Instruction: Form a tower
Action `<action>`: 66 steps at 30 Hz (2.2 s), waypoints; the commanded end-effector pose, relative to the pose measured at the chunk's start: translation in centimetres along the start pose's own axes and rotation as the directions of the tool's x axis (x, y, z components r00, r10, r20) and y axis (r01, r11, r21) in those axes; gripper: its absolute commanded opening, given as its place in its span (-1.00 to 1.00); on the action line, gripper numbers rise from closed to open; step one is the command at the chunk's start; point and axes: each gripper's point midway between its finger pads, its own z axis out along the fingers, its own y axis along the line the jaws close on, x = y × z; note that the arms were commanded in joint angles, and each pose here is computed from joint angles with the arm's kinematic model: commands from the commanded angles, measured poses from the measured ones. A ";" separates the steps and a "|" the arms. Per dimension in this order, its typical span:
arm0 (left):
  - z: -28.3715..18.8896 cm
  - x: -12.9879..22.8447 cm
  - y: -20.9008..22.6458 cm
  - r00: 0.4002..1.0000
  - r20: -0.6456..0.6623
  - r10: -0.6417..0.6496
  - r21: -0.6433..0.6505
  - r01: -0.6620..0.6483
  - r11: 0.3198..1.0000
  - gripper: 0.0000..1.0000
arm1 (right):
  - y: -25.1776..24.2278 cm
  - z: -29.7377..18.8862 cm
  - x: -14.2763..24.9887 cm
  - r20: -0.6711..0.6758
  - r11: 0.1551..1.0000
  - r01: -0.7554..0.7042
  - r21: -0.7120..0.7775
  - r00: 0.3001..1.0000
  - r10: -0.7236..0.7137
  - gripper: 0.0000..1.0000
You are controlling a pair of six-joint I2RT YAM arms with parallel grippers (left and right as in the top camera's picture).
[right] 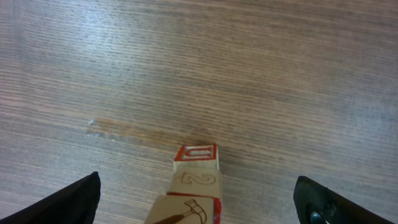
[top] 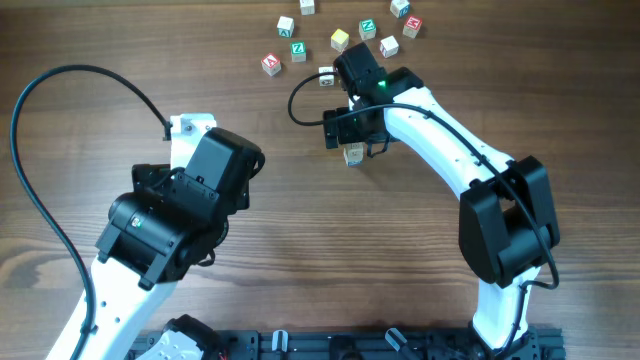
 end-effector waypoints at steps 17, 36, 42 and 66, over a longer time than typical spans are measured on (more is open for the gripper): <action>-0.2 -0.1 0.2 1.000 0.009 0.000 0.000 0.000 1.000 1.00 | 1.9 1.8 0.2 -0.032 0.997 0.049 -0.054 0.998 -0.051 0.99; -0.2 -0.1 0.2 1.000 0.009 0.000 0.000 0.000 1.000 1.00 | 2.4 3.3 0.8 -0.050 0.997 0.050 -0.052 0.997 -0.052 0.98; -0.2 -0.1 0.2 1.000 0.009 0.000 0.000 0.000 1.000 1.00 | 2.3 3.4 0.8 -0.045 0.998 0.052 -0.031 0.998 -0.054 0.97; -0.2 -0.1 0.2 1.000 0.009 0.000 0.001 0.000 1.000 1.00 | 1.7 4.1 1.3 -0.065 0.999 0.053 -0.001 0.996 -0.053 0.89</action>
